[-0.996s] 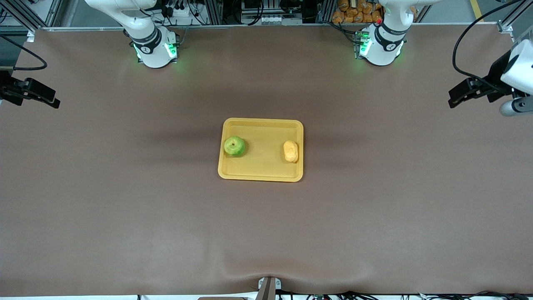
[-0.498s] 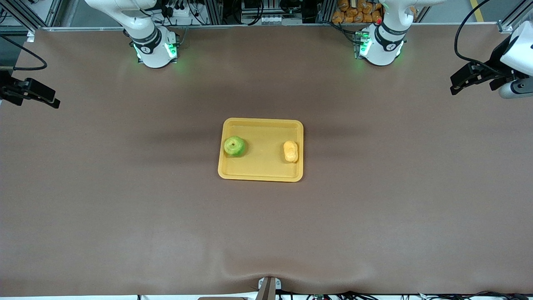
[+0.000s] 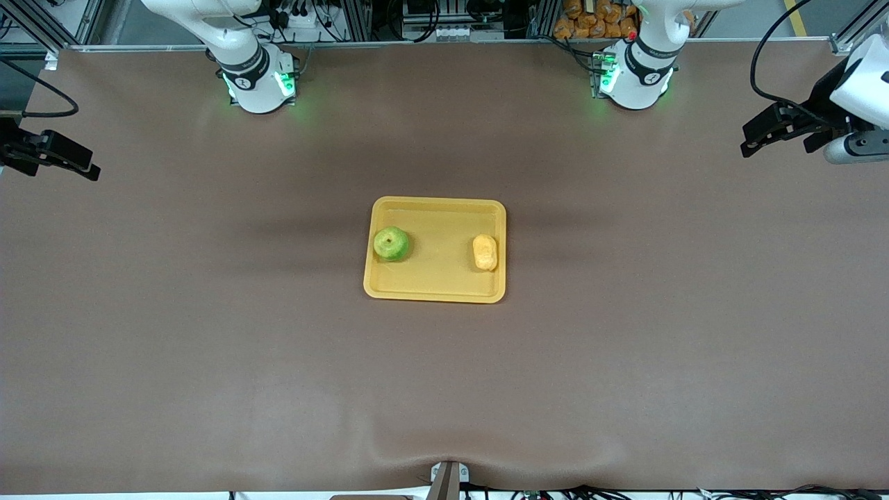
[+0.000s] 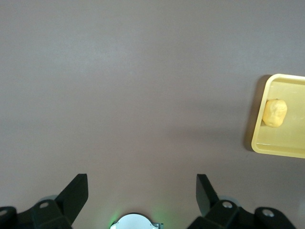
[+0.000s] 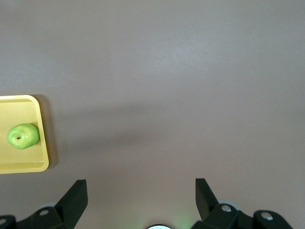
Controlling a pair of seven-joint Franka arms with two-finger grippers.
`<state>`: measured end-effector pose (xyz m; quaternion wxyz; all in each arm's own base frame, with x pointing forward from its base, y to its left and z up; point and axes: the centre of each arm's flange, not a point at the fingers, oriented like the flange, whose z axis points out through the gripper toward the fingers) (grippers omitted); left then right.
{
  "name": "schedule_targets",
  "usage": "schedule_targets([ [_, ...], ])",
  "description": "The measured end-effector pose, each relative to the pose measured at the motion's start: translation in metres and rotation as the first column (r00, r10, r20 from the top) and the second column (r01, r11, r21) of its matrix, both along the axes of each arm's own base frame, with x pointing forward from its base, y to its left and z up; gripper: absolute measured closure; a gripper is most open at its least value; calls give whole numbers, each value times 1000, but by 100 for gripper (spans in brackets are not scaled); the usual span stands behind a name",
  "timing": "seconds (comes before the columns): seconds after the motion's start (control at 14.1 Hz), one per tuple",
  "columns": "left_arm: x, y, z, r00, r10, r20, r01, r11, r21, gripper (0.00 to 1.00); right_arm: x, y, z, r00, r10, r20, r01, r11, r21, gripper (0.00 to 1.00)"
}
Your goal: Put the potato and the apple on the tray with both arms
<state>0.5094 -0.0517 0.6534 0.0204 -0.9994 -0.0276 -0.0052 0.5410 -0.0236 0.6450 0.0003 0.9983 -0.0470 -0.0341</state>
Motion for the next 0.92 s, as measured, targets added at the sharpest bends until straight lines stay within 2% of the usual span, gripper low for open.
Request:
schedule_targets([
  [0.21, -3, 1, 12, 1000, 2, 18, -2, 1000, -1, 0, 0, 0, 0, 1000, 0, 0, 0, 1000, 0, 0],
  [0.92, -5, 14, 21, 999, 27, 19, -26, 1000, -4, 0, 0, 0, 0, 1000, 0, 0, 0, 1000, 0, 0],
])
